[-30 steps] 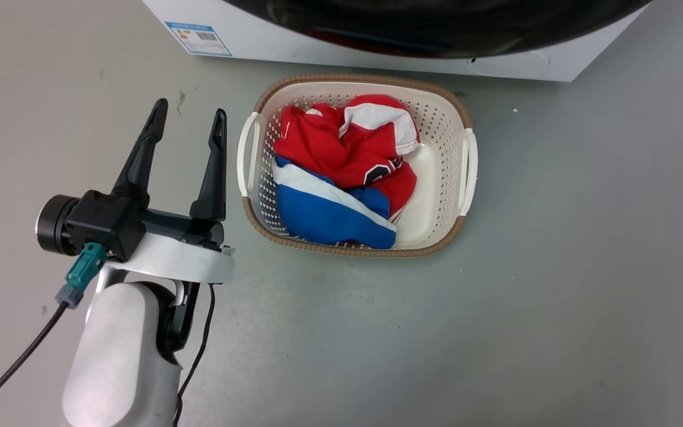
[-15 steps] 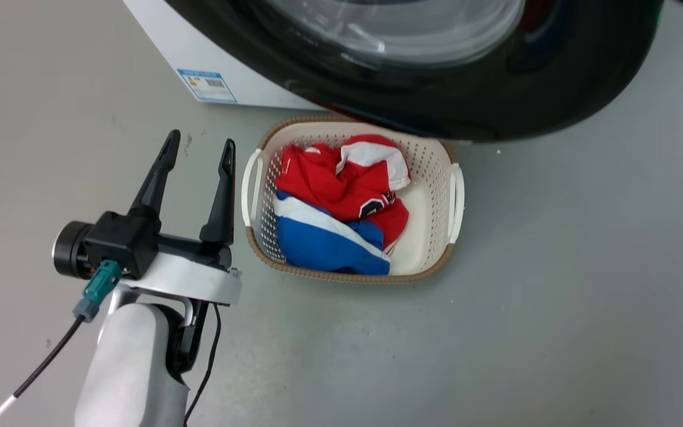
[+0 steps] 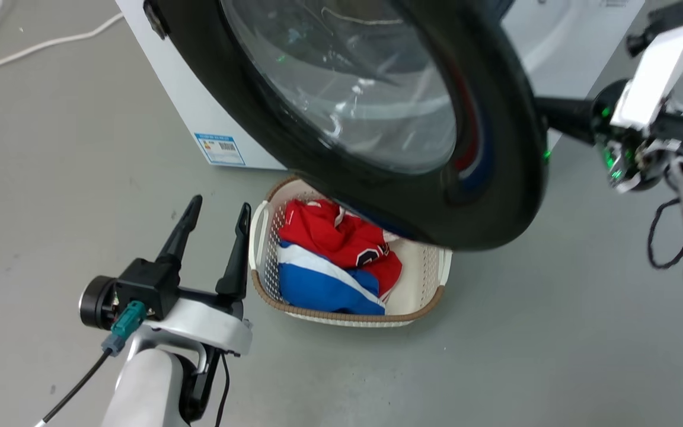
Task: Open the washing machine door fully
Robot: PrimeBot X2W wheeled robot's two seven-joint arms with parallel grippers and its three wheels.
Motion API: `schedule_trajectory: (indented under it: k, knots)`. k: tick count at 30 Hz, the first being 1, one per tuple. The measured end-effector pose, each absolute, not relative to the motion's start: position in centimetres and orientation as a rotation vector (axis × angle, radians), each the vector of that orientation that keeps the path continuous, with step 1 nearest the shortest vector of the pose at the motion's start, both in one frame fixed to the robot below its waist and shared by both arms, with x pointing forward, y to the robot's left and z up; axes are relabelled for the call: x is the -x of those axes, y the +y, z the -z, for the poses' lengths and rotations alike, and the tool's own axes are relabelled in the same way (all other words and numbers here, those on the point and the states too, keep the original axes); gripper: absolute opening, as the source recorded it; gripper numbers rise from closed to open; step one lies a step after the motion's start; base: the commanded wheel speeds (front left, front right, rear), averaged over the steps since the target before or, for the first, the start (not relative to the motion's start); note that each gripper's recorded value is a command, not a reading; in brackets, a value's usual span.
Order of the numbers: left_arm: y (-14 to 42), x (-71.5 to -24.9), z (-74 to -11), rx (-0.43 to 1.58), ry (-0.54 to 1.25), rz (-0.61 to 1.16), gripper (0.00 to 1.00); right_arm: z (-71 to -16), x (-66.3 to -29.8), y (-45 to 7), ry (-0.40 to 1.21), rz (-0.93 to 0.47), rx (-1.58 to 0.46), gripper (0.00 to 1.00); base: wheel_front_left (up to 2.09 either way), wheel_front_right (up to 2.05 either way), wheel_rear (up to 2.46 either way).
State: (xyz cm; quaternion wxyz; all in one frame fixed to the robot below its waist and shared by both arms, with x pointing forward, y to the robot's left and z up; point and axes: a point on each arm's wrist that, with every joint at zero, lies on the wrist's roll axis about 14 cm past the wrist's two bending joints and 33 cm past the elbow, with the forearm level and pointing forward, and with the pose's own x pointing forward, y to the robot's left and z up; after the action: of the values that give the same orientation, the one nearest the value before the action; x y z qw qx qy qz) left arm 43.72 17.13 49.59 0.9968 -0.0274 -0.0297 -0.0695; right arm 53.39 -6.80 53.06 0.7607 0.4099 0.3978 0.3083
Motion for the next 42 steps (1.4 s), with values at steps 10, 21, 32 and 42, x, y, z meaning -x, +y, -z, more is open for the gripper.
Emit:
schedule_trajectory:
  k: [10,21,32,42]
  knots:
    - [16.7,-41.3,-50.6,0.055,-0.071,0.152,1.0,-53.5,-48.3,-2.8,0.911,-0.792,-0.88,0.0,0.0,0.0,0.0]
    - [16.7,-40.1,-51.2,0.058,-0.083,0.151,1.0,-53.8,-44.7,-0.1,0.903,-0.88,-0.856,0.0,0.0,0.0,0.0]
    - [16.1,-39.5,-51.9,0.061,-0.101,0.172,1.0,-55.9,-45.1,-3.8,0.638,-0.746,-1.01,0.0,0.0,0.0,0.0]
    - [15.7,-38.4,-52.5,0.06,-0.117,0.184,1.0,-55.1,-42.1,-11.9,0.375,-0.492,-1.211,0.0,0.0,0.0,0.0]
